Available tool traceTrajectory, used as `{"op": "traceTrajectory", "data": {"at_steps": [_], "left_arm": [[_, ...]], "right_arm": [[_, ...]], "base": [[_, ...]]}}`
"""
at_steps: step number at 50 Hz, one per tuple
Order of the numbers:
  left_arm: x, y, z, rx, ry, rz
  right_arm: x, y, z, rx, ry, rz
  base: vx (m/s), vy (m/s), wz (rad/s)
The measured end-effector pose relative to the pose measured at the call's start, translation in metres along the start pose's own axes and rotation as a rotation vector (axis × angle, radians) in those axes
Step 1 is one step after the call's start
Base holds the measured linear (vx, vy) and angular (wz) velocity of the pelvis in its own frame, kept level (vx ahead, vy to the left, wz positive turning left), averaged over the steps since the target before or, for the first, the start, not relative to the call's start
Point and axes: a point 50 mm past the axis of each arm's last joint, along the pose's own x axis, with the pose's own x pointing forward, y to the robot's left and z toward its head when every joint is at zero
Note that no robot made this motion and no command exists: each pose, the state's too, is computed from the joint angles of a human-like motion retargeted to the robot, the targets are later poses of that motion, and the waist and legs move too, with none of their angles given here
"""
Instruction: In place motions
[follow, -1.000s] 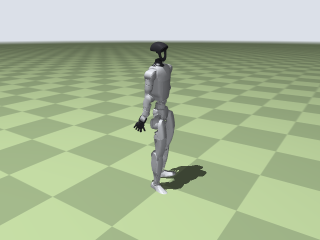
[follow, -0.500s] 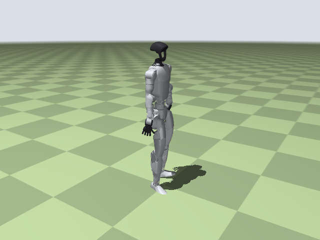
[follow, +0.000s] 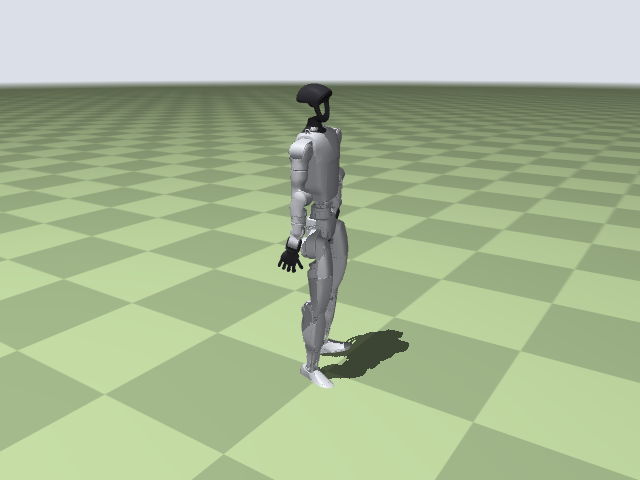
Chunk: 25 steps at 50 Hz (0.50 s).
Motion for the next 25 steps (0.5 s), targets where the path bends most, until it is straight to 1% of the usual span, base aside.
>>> {"op": "traceTrajectory", "data": {"at_steps": [8,25], "left_arm": [[-0.001,0.002,0.002,0.004,-0.007,0.007],[-0.002,0.001,0.005,0.036,0.001,0.000]], "right_arm": [[-0.003,-0.006,0.002,-0.089,0.025,0.021],[-0.005,0.003,0.021,-0.283,0.016,0.041]], "base": [[0.00,0.00,0.00],[0.00,0.00,0.00]]}}
